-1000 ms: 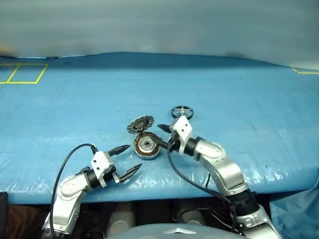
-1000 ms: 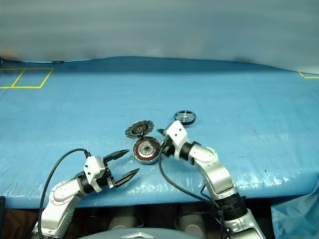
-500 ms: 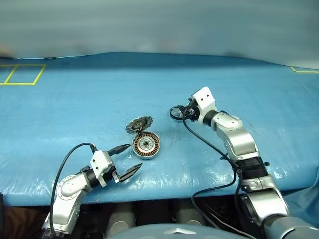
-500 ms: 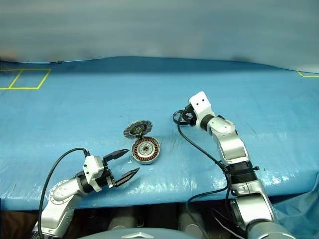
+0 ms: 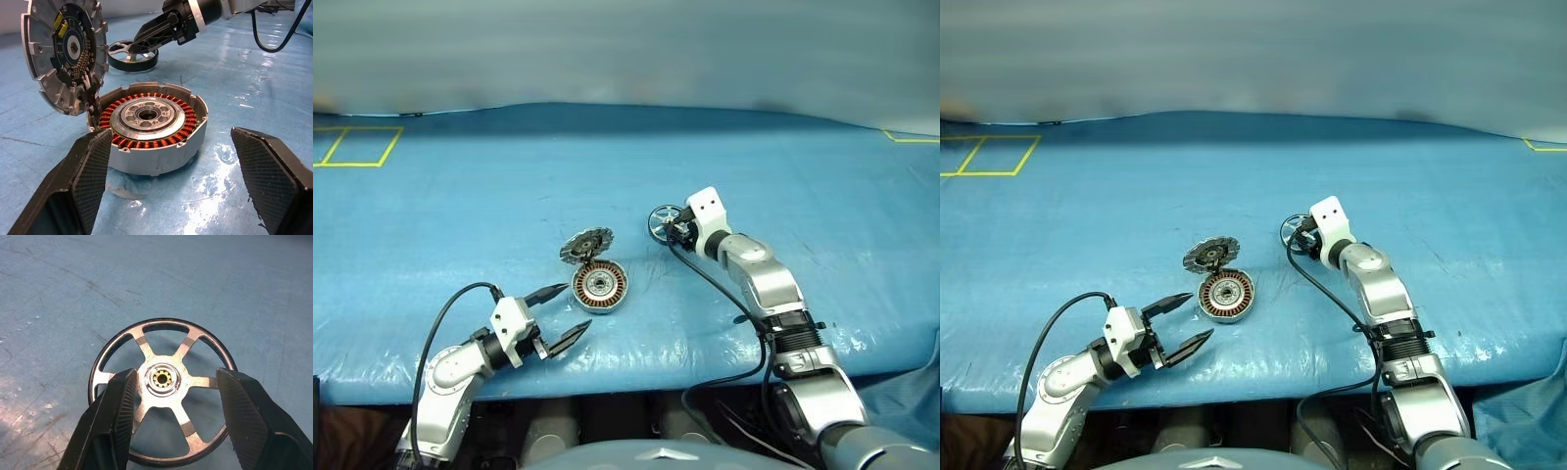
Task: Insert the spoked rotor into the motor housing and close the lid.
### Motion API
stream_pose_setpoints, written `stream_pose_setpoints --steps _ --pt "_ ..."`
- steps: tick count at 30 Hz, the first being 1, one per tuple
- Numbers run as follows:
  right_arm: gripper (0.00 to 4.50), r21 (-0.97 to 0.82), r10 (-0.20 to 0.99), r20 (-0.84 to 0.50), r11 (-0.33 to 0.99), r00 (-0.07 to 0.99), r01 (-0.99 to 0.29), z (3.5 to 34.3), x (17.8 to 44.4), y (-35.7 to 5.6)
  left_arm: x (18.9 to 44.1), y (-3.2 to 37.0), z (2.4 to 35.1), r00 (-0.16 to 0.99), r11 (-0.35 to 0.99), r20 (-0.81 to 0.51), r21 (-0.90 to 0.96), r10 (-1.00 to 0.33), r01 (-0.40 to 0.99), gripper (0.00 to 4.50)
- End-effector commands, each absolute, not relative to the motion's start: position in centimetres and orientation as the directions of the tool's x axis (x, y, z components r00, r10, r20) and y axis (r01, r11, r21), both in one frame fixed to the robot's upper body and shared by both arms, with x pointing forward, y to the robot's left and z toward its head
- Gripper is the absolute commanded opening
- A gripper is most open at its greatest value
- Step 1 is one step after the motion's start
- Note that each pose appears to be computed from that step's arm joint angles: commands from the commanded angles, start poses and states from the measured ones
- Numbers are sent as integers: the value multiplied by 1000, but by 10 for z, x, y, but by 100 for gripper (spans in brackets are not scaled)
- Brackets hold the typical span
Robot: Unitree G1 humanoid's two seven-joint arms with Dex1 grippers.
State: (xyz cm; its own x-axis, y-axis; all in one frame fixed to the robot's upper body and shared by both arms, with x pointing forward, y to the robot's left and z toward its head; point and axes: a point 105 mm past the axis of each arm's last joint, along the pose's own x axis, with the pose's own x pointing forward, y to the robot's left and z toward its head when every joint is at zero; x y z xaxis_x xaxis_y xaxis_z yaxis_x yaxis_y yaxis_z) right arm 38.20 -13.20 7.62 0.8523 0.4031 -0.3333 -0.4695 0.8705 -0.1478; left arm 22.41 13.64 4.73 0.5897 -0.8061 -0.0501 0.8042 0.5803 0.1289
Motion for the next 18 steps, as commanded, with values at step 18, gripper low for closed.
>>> stream_pose_setpoints --steps 18 --pt "271 19 431 -261 897 864 -442 85 364 -126 226 137 52 598 584 -42 173 -800 793 412"
